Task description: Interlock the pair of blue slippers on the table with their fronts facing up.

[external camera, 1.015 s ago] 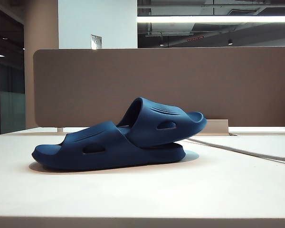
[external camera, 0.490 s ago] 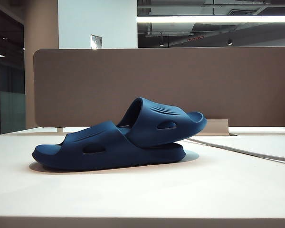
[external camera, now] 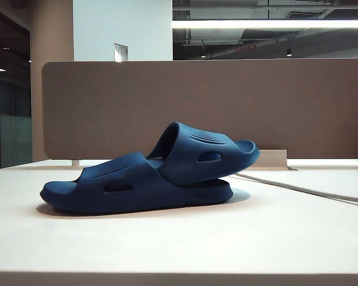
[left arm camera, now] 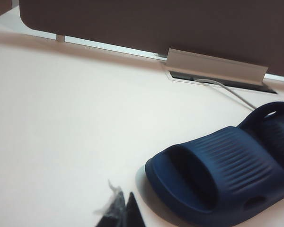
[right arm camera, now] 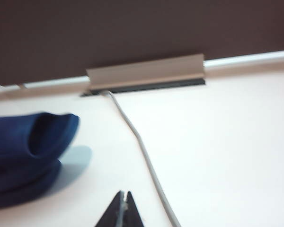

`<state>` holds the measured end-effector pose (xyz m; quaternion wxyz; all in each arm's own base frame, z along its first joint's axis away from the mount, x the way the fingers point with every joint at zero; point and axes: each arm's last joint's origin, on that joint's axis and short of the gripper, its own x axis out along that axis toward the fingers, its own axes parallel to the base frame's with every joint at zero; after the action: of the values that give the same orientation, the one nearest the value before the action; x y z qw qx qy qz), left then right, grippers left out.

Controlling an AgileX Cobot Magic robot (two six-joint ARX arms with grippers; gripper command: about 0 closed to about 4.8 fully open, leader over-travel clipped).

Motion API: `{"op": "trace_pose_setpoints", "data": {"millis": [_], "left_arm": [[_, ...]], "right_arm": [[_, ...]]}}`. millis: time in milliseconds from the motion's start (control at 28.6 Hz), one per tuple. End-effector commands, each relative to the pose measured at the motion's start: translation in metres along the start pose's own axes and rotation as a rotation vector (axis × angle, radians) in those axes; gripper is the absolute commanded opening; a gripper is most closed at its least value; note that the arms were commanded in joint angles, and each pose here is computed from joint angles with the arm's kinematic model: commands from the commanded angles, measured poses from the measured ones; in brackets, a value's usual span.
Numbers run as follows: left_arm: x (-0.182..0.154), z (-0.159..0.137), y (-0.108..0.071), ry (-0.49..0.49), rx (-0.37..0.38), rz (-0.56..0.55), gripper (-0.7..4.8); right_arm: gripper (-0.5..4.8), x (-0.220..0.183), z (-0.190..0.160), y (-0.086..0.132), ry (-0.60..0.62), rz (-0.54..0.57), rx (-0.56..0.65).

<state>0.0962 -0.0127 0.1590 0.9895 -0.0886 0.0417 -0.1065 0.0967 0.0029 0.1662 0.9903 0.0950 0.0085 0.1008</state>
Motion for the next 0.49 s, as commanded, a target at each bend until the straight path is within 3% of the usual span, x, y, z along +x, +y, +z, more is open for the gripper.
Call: {"op": "trace_pose_setpoints", "data": {"millis": [35, 280, 490], "left_arm": [[0.0, 0.002, 0.0, -0.017, 0.035, 0.0, -0.06], [0.0, -0.003, 0.0, 0.031, 0.046, 0.007, -0.06], [-0.001, -0.01, 0.002, 0.102, 0.037, 0.037, -0.06]], "right_arm": [[-0.08, 0.0, -0.007, -0.002, 0.051, -0.031, -0.028], [-0.08, -0.001, -0.016, -0.004, 0.15, -0.046, -0.075], [-0.08, -0.001, -0.016, -0.004, 0.148, -0.044, -0.053]]}}
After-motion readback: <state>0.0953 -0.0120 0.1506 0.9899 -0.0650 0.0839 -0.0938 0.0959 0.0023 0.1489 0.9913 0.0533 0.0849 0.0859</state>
